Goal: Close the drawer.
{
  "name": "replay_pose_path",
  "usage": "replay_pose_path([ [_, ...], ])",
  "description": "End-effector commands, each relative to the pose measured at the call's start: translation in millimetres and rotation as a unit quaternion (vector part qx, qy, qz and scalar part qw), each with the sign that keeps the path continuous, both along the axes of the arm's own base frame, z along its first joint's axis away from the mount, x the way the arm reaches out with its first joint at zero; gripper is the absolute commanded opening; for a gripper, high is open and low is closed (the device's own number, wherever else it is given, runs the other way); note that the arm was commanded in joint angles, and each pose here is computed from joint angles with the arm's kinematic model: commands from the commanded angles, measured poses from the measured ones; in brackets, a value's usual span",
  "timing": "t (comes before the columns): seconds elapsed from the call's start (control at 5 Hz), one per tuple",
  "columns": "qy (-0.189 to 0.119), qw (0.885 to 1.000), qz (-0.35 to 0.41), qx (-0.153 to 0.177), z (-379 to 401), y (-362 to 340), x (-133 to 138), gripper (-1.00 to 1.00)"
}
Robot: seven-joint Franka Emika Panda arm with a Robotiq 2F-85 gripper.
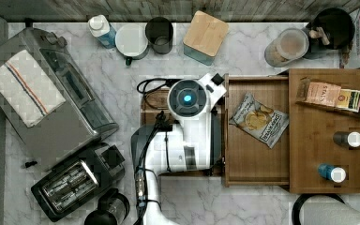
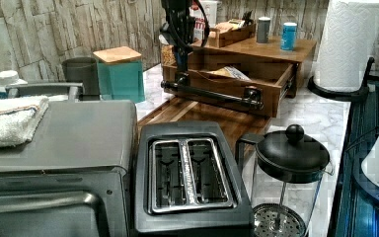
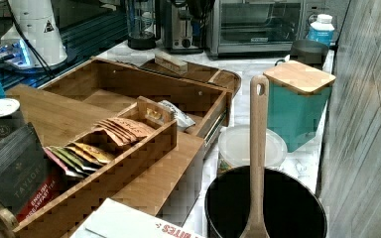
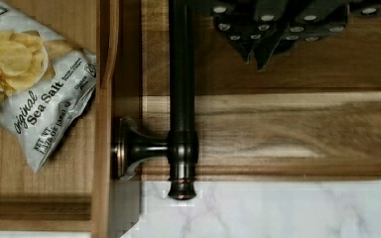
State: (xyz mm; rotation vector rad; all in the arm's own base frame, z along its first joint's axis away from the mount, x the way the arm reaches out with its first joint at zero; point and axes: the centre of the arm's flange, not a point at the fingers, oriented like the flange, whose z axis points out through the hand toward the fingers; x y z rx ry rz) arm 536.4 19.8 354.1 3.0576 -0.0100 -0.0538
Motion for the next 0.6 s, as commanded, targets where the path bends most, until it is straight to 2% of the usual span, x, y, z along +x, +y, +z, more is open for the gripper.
replay_pose_path([
  [0.2, 0.005, 0.995, 0.081, -0.050, -42, 51, -20, -1.00],
  [0.6, 0.017, 0.997, 0.043, -0.056, -81, 41, -19, -1.00],
])
